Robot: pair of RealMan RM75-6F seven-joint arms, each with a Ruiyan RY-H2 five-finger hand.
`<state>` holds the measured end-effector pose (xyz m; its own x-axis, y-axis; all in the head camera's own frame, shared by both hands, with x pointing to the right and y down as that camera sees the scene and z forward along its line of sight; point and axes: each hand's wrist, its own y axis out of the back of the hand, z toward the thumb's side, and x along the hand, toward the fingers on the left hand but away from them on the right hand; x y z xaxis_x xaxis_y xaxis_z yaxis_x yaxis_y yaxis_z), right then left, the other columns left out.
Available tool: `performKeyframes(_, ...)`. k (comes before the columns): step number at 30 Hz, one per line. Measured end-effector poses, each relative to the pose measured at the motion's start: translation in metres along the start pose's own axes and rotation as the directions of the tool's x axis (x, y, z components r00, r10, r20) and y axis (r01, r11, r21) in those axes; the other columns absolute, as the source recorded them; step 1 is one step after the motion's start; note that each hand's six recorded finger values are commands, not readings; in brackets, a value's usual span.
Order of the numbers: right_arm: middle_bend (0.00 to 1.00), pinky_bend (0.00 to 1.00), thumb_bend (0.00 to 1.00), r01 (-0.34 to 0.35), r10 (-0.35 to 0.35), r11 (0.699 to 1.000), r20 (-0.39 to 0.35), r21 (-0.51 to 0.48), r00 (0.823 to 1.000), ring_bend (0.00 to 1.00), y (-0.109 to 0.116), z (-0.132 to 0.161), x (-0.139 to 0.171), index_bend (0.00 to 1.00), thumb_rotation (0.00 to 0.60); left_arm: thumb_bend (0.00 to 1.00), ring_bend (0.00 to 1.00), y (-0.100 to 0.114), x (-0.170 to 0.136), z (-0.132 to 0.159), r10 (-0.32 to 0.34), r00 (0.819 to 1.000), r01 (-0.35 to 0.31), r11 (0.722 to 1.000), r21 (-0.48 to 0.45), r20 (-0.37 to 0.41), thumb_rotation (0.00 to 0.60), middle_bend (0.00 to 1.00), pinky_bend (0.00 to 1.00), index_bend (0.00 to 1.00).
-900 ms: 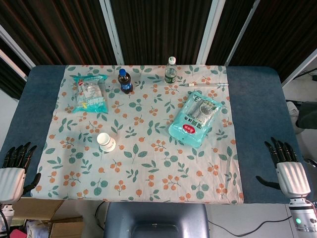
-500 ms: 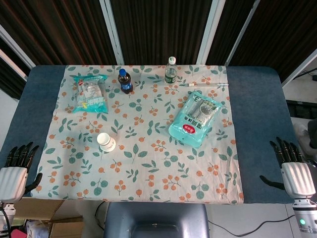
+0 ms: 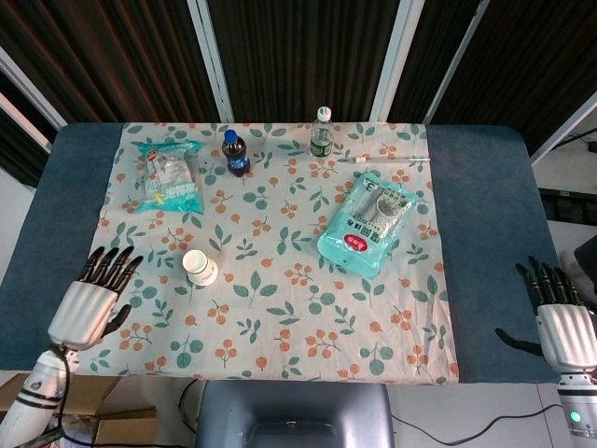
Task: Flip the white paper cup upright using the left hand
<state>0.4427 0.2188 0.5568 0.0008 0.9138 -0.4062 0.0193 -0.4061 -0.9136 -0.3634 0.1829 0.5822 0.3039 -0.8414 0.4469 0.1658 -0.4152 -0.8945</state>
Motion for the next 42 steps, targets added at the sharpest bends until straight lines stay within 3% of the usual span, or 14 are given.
performKeyframes(7,0.00,0.00,0.09,-0.013,0.013,1.000,0.010,-0.003,1.000,0.00,-0.004,-0.004,0.001,0.00,0.541,0.33,0.00,0.001,0.053,0.039,-0.080,0.993,0.068,0.990,0.127,0.091,0.600,0.00,0.00,0.00)
performKeyframes(19,0.00,0.00,0.09,-0.021,0.021,1.000,0.009,-0.007,1.000,0.00,-0.003,-0.008,0.001,0.00,0.540,0.35,0.00,-0.028,0.116,0.090,-0.222,0.966,0.182,0.949,0.258,0.133,0.600,0.00,0.00,0.00)
performKeyframes(24,0.00,0.00,0.09,-0.016,0.016,1.000,0.021,-0.006,1.000,0.00,-0.002,-0.011,0.002,0.00,0.554,0.35,0.00,-0.042,0.130,0.093,-0.260,0.960,0.206,0.909,0.363,0.107,0.600,0.00,0.00,0.00)
performKeyframes(28,0.00,0.00,0.09,-0.009,0.009,1.000,0.037,0.001,0.999,0.00,-0.002,-0.014,0.001,0.00,0.586,0.35,0.00,-0.054,0.136,0.091,-0.287,0.955,0.222,0.852,0.474,0.069,0.600,0.00,0.00,0.00)
performKeyframes(34,0.00,0.00,0.09,-0.013,0.013,1.000,0.035,-0.002,0.999,0.00,-0.004,-0.015,0.000,0.00,0.586,0.35,0.00,-0.071,0.139,0.087,-0.343,0.939,0.282,0.805,0.522,0.021,0.600,0.00,0.00,0.00)
performKeyframes(42,0.00,0.00,0.09,-0.021,0.021,1.000,0.033,-0.003,0.999,0.00,-0.006,-0.015,-0.001,0.00,0.586,0.41,0.00,-0.080,0.142,0.087,-0.359,0.933,0.300,0.792,0.531,0.009,0.600,0.03,0.00,0.01)
